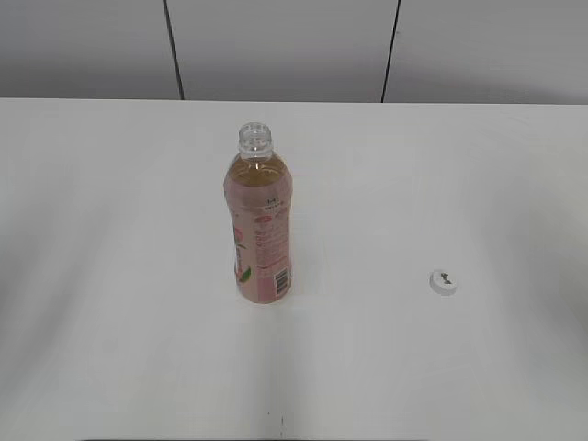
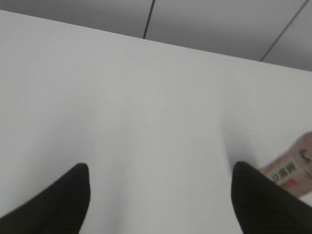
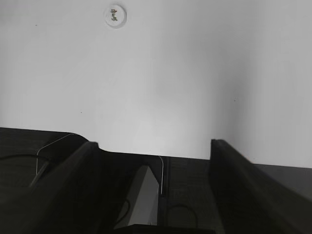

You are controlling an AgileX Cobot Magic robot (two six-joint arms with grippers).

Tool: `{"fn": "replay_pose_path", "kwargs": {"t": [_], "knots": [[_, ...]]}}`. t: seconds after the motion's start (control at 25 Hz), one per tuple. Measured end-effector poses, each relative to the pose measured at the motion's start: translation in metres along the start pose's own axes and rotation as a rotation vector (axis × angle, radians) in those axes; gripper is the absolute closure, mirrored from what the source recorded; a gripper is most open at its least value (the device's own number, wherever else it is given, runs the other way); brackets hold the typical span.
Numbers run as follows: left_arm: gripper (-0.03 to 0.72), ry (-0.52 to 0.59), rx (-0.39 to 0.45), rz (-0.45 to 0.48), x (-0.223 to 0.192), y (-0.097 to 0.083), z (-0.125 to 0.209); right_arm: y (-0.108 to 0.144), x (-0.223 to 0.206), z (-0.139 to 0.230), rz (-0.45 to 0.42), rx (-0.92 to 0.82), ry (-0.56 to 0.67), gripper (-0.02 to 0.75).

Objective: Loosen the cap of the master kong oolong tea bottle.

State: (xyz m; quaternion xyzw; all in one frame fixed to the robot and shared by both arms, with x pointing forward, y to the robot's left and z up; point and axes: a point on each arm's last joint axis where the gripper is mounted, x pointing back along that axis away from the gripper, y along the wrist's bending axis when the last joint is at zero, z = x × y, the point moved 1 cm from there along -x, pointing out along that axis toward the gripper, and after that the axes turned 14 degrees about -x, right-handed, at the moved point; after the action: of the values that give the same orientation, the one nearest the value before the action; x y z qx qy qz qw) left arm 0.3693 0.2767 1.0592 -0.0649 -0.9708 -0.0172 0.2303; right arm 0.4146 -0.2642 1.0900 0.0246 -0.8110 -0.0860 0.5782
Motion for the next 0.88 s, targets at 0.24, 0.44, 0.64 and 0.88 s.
{"fn": "replay_pose_path", "kwargs": {"t": [0.24,0.44,0.64,0.88], "knots": [[0.147,0.189,-0.070,0.072,0.030,-0.007,-0.011,-0.009,0.030,0.036,-0.010,0.020,-0.147,0.213],[0.147,0.275,-0.169,0.061,0.060,0.003,0.006,-0.022,0.041,0.078,-0.002,0.043,-0.267,0.213],[0.148,0.177,-0.186,0.064,0.093,0.012,0.019,-0.033,0.022,0.111,0.005,0.048,-0.269,0.225],[0.166,0.058,-0.215,0.079,0.109,0.017,0.043,-0.042,0.016,0.143,-0.009,0.129,-0.400,0.234]]}}
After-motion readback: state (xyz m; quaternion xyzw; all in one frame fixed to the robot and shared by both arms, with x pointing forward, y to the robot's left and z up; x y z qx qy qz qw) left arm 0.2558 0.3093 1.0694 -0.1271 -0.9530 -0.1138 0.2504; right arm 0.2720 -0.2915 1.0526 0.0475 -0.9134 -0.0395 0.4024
